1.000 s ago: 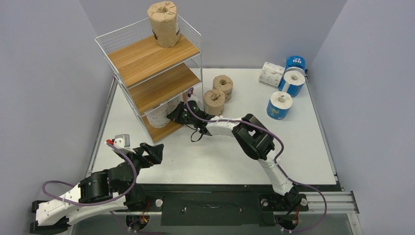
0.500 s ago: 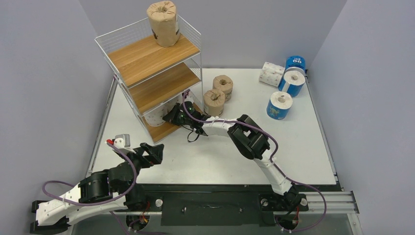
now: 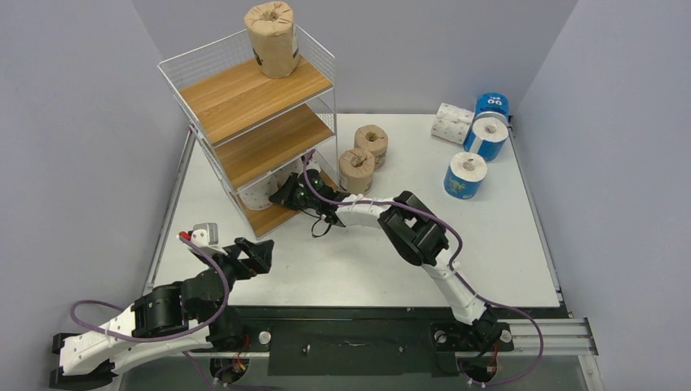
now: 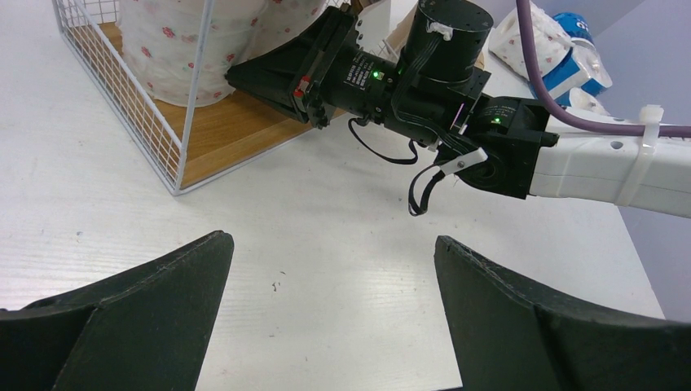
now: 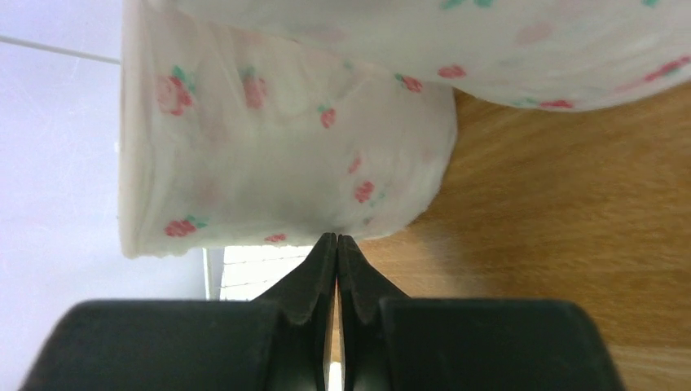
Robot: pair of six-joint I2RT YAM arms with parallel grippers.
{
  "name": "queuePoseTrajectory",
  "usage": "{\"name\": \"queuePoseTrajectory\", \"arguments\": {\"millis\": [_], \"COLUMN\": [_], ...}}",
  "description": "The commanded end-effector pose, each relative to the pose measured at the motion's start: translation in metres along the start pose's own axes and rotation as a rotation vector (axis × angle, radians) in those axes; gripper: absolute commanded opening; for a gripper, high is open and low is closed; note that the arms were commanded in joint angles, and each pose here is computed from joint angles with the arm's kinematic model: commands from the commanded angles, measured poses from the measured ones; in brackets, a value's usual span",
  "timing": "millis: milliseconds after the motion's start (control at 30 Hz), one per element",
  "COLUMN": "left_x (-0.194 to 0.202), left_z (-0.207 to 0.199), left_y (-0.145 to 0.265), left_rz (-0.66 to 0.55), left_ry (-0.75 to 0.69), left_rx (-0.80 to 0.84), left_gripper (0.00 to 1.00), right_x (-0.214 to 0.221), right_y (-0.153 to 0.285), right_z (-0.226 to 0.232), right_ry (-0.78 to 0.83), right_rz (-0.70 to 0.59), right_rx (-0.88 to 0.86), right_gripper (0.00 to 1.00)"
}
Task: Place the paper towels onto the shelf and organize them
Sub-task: Place the paper towel on the shelf.
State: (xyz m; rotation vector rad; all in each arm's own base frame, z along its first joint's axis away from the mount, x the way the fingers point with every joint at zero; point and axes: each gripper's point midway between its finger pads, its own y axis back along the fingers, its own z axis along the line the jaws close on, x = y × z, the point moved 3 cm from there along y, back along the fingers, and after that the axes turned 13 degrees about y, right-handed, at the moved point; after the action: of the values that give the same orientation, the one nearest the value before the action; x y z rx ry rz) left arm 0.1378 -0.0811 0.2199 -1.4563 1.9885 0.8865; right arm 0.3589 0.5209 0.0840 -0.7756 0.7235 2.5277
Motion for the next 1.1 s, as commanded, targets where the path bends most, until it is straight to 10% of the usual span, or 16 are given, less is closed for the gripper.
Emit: {"name": "queuePoseTrajectory", "arguments": {"millis": [0,467,1067], "left_x": [-0.013,-0.013,-0.013], "left_z": [-0.013,-0.015,-0.015], "left_y": [0.003,0.003,0.003], "left_rz": [-0.016,-0.017,-0.017], "left_ry": [0.065,0.064,0.066], "left_rx": [0.023,0.032,0.036], "left_gripper": [0.94,0.94,0.94], "right_x": [-0.030,-0.054,-0.039], "right_y": [0.024,0.092,0.021], "right_z": [0.025,-0.008,0.018], "right_ry": [0.053,0.147,0.071], "right_rz": [-0.085,-0.208,-0.170], "right_rx": [-0.065,0.038,-0.044], "right_gripper": [0.00,0.00,0.00]}}
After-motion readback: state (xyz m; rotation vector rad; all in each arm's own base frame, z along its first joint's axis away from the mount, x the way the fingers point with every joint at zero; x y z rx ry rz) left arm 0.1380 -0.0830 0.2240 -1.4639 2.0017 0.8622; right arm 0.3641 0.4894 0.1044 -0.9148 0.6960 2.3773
